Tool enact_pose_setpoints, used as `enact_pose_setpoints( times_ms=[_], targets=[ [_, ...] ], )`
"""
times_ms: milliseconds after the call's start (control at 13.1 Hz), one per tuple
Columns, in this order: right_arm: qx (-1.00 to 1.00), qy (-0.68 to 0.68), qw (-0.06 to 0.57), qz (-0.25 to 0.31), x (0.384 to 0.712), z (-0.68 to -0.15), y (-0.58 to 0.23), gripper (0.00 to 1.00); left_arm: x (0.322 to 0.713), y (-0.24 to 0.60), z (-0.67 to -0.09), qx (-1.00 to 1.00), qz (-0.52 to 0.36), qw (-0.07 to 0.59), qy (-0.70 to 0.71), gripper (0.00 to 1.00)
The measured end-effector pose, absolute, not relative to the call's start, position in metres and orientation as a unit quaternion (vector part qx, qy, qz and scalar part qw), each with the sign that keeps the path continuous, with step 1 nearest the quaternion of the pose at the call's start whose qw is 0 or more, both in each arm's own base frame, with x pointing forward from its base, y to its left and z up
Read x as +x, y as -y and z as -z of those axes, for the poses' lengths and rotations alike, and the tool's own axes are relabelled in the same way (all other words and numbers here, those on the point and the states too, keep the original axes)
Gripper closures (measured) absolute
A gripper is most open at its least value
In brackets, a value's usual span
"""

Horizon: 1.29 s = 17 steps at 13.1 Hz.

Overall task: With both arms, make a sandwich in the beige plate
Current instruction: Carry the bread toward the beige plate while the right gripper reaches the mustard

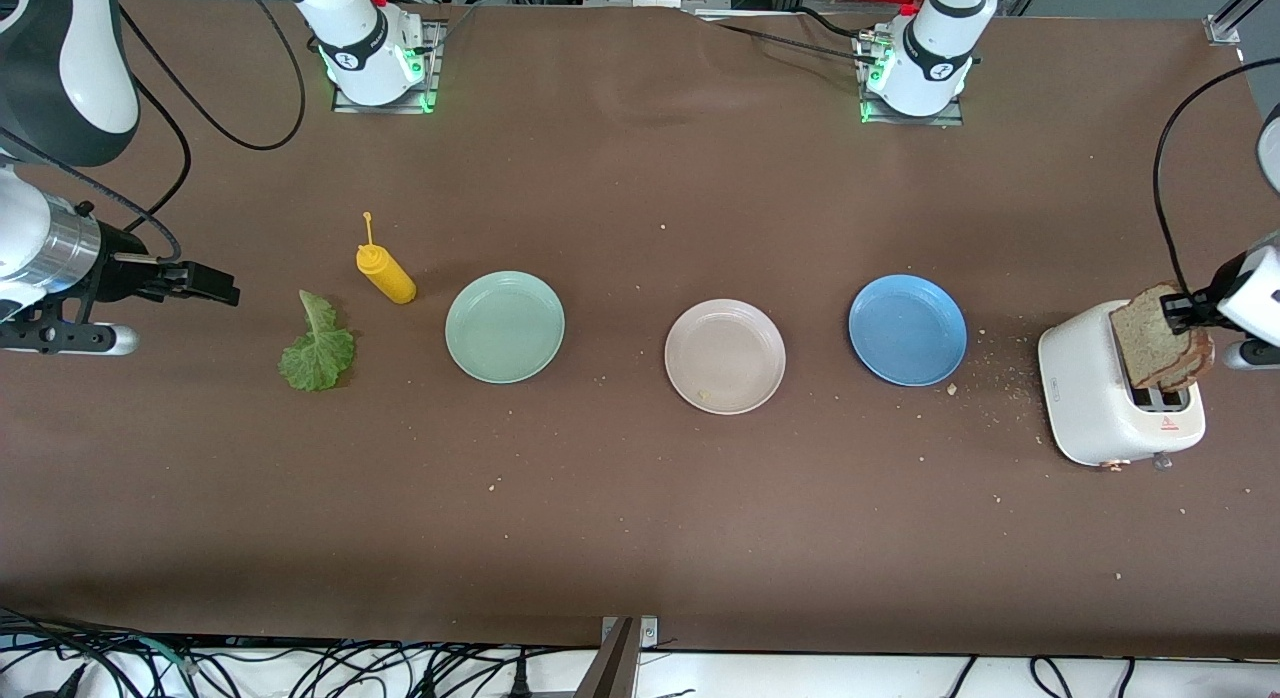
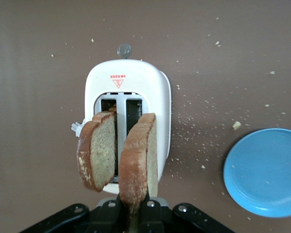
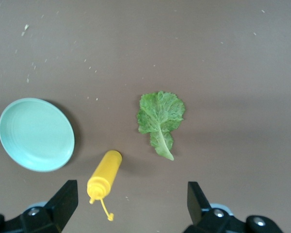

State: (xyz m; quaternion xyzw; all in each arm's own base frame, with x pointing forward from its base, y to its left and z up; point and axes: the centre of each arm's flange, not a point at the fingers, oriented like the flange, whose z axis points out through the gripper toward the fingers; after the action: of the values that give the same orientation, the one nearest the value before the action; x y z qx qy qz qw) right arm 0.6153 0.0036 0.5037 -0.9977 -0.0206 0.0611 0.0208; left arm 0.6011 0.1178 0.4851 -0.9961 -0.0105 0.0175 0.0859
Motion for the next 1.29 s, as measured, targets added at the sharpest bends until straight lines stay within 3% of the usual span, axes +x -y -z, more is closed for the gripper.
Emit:
enact_pose_setpoints(
  times_ms=[152,761,1294],
  targets=[
    [-0.992,0.099,0.052,-0.057,0.615,-0.504,0.005,0.00,0.606,-0.095,-0.510,-0.997,-0.008,0.078,-0.002,0.91],
    [-0.893,0.398,0.209,-0.016,0.594,-0.454,0.058,0.00,0.617,0.011,-0.509,-0.991,-0.006,-0.135,0.011,0.91],
    [-0.818,0.467,0.332,0.060,0.551,-0.359,0.086,0.00,0.632,0.122,-0.420,-0.939,-0.113,-0.324,0.034,0.91]
  ],
)
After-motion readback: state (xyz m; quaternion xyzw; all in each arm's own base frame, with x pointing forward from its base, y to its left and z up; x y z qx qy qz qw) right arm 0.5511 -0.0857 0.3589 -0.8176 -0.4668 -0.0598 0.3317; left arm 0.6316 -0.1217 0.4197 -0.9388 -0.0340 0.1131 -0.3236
